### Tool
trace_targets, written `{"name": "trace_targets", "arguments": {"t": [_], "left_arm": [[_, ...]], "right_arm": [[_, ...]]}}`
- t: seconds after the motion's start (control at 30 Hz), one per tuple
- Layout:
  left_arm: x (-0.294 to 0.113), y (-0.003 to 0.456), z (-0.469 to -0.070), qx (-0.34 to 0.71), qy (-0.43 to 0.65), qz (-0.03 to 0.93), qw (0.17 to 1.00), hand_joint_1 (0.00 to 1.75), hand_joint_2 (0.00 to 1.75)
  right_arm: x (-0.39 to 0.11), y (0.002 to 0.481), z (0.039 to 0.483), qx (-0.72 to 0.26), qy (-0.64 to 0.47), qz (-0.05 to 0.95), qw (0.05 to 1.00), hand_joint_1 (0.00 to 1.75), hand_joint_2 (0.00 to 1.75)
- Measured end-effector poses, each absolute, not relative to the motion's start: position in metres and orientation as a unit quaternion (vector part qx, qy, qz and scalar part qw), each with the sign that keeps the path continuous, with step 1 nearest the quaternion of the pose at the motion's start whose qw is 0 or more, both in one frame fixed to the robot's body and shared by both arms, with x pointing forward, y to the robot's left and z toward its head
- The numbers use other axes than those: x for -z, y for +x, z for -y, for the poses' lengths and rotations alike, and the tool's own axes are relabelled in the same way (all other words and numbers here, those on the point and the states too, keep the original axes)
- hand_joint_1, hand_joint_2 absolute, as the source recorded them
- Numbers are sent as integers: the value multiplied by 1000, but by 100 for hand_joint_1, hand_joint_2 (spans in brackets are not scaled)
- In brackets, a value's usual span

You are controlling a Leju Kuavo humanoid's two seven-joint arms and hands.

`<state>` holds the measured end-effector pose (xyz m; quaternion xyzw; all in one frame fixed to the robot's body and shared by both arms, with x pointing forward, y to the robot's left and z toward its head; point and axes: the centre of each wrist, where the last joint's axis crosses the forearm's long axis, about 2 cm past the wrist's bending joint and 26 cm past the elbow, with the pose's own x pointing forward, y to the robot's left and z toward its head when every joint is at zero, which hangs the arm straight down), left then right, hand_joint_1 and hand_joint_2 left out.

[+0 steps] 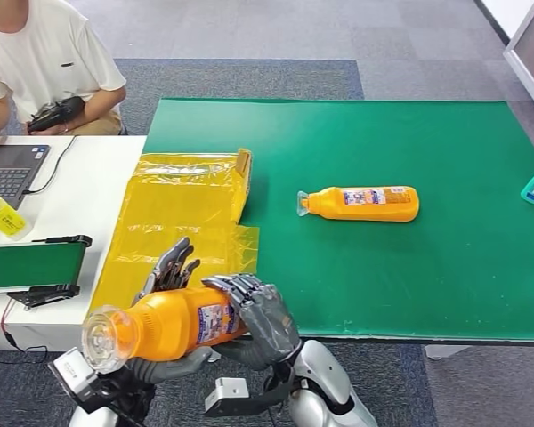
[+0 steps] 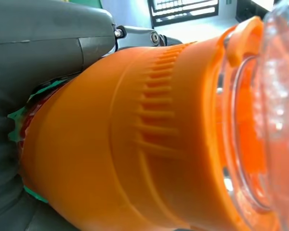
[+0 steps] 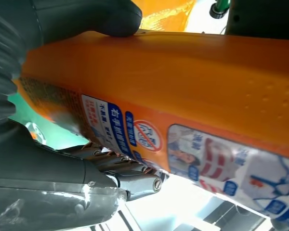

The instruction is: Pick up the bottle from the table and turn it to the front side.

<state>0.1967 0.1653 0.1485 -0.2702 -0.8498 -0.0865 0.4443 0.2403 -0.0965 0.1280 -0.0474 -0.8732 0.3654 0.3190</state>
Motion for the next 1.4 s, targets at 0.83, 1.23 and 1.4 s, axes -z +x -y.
{"name": "trace_targets", "arguments": {"t": [0.83, 1.23, 1.4], "left_arm": [[-145, 193, -155, 140, -190, 859, 455, 175, 175], [-166, 188, -169, 146, -90, 896, 410, 175, 175], [-183, 190, -184, 146, -17, 910, 388, 175, 175]], "right_arm": [[-116, 240, 95, -358, -45, 865, 348, 88, 175], [-81, 248, 107, -362, -35, 815, 451, 0, 175], [-80, 251, 118, -347, -42, 811, 469, 0, 175]]}}
